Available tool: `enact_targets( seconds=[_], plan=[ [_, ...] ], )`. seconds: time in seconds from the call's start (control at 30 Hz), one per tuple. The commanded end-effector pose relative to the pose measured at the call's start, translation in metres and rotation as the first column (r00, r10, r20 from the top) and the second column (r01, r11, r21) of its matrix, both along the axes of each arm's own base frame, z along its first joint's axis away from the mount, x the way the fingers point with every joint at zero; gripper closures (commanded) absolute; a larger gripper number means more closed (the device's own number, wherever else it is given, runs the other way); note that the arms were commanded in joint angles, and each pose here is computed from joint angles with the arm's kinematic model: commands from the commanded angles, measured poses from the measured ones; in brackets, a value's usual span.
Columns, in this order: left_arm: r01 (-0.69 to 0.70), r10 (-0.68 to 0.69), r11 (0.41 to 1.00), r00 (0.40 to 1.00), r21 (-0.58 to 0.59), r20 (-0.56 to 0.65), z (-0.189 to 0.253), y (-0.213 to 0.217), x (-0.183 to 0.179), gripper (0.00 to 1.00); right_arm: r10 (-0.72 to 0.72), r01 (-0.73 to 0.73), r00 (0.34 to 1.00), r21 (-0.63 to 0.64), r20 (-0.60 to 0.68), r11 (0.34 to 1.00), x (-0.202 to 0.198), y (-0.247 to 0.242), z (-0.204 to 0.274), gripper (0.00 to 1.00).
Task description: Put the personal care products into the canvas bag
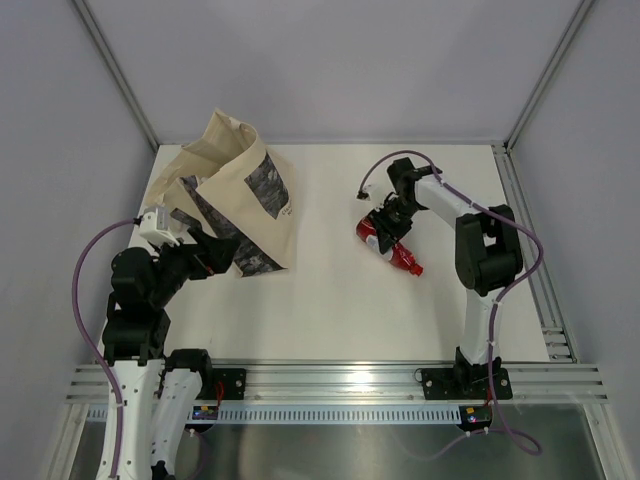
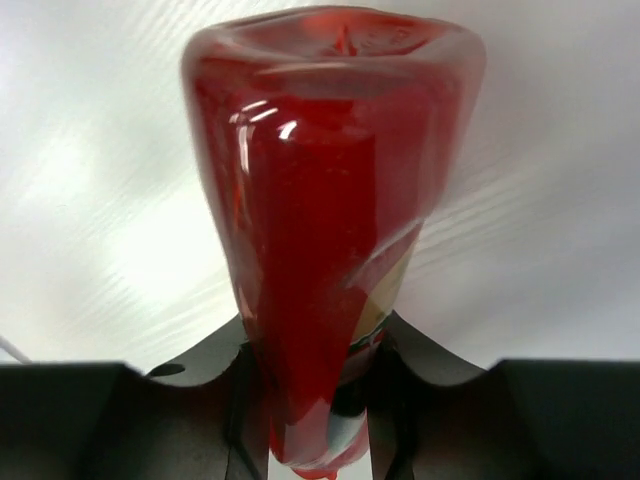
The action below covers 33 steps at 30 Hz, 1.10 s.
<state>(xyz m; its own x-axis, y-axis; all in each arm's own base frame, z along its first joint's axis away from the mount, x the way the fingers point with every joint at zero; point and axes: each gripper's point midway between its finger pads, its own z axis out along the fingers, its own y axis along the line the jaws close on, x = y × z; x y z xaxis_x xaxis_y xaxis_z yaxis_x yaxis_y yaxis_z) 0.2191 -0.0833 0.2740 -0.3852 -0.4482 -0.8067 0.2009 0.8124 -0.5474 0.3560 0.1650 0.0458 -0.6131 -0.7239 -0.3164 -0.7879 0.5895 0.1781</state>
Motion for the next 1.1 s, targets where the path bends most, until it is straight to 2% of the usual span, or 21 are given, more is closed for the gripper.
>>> enact_targets(
  seconds=[0.0, 0.1, 0.2, 0.23, 0.33, 0.4, 0.5, 0.6, 0.63, 0.67, 0.7, 0.73, 0.77, 0.8, 0.83, 0.87, 0.93, 0.97, 1.07],
  plan=[
    [0.008, -0.009, 1.0, 0.998, 0.024, 0.058, 0.014, 0.0, -0.002, 0.01, -0.061, 0.112, 0.98, 0.271, -0.188, 0.956, -0.018, 0.027, 0.038, 1.0],
    [0.006, -0.008, 1.0, 0.998, 0.026, 0.06, 0.015, 0.0, -0.002, 0.01, -0.041, 0.157, 0.965, 0.448, -0.258, 0.88, -0.023, 0.047, 0.064, 1.0],
    [-0.001, -0.002, 0.999, 0.998, 0.037, 0.069, 0.021, 0.002, -0.004, 0.01, -0.024, 0.182, 0.959, 0.552, -0.281, 0.814, -0.024, 0.062, 0.092, 1.0],
    [-0.012, 0.009, 0.999, 0.998, 0.044, 0.061, 0.02, 0.004, -0.004, 0.01, -0.005, 0.195, 0.954, 0.608, -0.3, 0.769, -0.024, 0.071, 0.111, 1.0],
    [-0.06, 0.054, 0.995, 0.996, 0.081, 0.077, 0.03, 0.014, -0.006, 0.01, 0.031, 0.144, 0.973, 0.701, -0.23, 0.698, -0.017, 0.088, 0.159, 1.0],
    [-0.098, 0.087, 0.989, 0.99, 0.11, 0.107, 0.042, 0.022, -0.006, 0.01, 0.062, 0.068, 0.988, 0.758, -0.141, 0.648, -0.012, 0.105, 0.193, 1.0],
    [-0.135, 0.118, 0.979, 0.986, 0.151, 0.121, 0.054, 0.03, -0.006, 0.01, 0.063, 0.002, 0.997, 0.812, -0.047, 0.583, -0.003, 0.14, 0.26, 1.0],
    [-0.165, 0.144, 0.97, 0.982, 0.181, 0.123, 0.062, 0.037, -0.005, 0.01, 0.055, -0.058, 0.998, 0.837, 0.033, 0.544, 0.004, 0.181, 0.295, 1.0],
    [-0.174, 0.152, 0.968, 0.98, 0.183, 0.127, 0.066, 0.039, -0.007, 0.01, 0.043, -0.063, 0.998, 0.86, 0.048, 0.506, 0.005, 0.192, 0.326, 1.0],
    [-0.181, 0.158, 0.966, 0.979, 0.183, 0.132, 0.068, 0.04, -0.008, 0.01, 0.054, -0.073, 0.997, 0.871, 0.053, 0.486, 0.011, 0.212, 0.328, 1.0],
    [-0.193, 0.171, 0.964, 0.977, 0.183, 0.13, 0.069, 0.042, -0.01, 0.01, 0.027, -0.077, 0.997, 0.896, 0.073, 0.438, 0.011, 0.221, 0.364, 1.0],
    [-0.201, 0.179, 0.963, 0.975, 0.18, 0.135, 0.071, 0.043, -0.012, 0.01, 0.022, -0.102, 0.995, 0.911, 0.102, 0.399, 0.015, 0.232, 0.377, 1.0],
    [-0.21, 0.186, 0.962, 0.972, 0.175, 0.144, 0.072, 0.044, -0.016, 0.01, 0.012, -0.078, 0.997, 0.921, 0.08, 0.381, 0.026, 0.244, 0.374, 1.0],
    [-0.228, 0.204, 0.957, 0.968, 0.178, 0.143, 0.072, 0.047, -0.018, 0.01, -0.014, -0.059, 0.998, 0.941, 0.068, 0.333, 0.023, 0.255, 0.396, 1.0],
    [-0.236, 0.212, 0.955, 0.967, 0.179, 0.145, 0.071, 0.048, -0.02, 0.01, -0.033, -0.094, 0.994, 0.954, 0.108, 0.285, 0.024, 0.262, 0.41, 1.0],
    [-0.246, 0.221, 0.953, 0.964, 0.178, 0.149, 0.073, 0.05, -0.023, 0.01, -0.052, -0.076, 0.994, 0.96, 0.094, 0.268, 0.029, 0.272, 0.409, 1.0],
    [-0.261, 0.236, 0.949, 0.96, 0.175, 0.151, 0.073, 0.052, -0.026, 0.01, -0.095, -0.085, 0.99, 0.98, 0.103, 0.182, 0.025, 0.287, 0.437, 1.0],
    [-0.263, 0.238, 0.949, 0.959, 0.174, 0.151, 0.074, 0.052, -0.028, 0.01, -0.116, -0.071, 0.989, 0.984, 0.09, 0.164, 0.031, 0.295, 0.435, 1.0],
    [-0.267, 0.246, 0.947, 0.96, 0.178, 0.136, 0.074, 0.054, -0.032, 0.01, -0.225, -0.094, 0.969, 0.995, 0.099, 0.033, 0.039, 0.307, 0.466, 1.0]
  ],
)
